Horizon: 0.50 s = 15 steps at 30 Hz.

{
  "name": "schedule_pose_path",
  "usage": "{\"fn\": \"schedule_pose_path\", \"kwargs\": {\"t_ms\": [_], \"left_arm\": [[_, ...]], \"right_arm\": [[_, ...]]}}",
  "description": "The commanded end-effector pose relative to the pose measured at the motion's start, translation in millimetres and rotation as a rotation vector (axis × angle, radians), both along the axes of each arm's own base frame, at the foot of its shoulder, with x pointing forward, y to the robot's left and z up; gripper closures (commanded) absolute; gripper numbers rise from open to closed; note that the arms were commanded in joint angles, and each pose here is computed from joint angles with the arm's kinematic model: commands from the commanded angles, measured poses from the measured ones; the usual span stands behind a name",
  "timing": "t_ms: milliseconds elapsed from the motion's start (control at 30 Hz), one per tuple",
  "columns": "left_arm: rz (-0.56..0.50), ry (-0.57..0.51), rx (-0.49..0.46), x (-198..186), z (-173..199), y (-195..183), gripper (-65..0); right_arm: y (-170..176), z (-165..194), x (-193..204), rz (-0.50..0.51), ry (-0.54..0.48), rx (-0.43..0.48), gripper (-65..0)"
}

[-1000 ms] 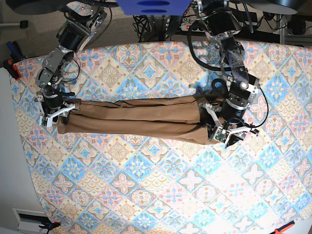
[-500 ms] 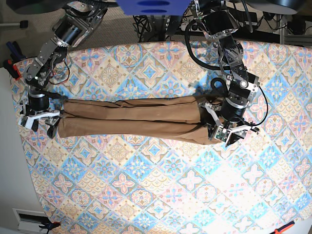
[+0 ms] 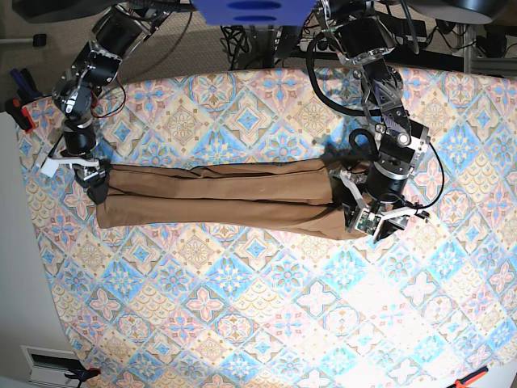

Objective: Layout the t-shirt on the table in an organized manner, then fold the t-shirt properly
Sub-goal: 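Lower the folded strip onto the table with both grippers and pull taut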

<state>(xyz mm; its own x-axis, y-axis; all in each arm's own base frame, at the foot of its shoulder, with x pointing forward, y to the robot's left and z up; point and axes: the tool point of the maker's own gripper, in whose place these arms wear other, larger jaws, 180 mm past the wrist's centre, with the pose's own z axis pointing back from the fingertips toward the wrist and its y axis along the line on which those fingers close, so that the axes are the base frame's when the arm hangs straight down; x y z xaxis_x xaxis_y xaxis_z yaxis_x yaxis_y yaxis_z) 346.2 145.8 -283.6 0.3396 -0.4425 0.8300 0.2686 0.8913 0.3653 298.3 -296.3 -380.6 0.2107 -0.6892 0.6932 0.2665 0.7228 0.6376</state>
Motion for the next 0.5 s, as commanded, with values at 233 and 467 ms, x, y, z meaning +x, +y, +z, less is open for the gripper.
{"fn": "schedule_pose_path", "kwargs": {"t_ms": [233, 467], "left_arm": [[-0.004, -0.058, -0.007, 5.8, 16.3, -1.0, -29.9], [0.036, -0.059, -0.001, 4.0, 16.6, 16.3, -29.9]], "right_arm": [[-3.8, -7.4, 2.0, -0.018, -0.006, 0.032, -42.1], [12.3, -10.3, 7.9, 0.024, 0.001, 0.046, -42.1]]}}
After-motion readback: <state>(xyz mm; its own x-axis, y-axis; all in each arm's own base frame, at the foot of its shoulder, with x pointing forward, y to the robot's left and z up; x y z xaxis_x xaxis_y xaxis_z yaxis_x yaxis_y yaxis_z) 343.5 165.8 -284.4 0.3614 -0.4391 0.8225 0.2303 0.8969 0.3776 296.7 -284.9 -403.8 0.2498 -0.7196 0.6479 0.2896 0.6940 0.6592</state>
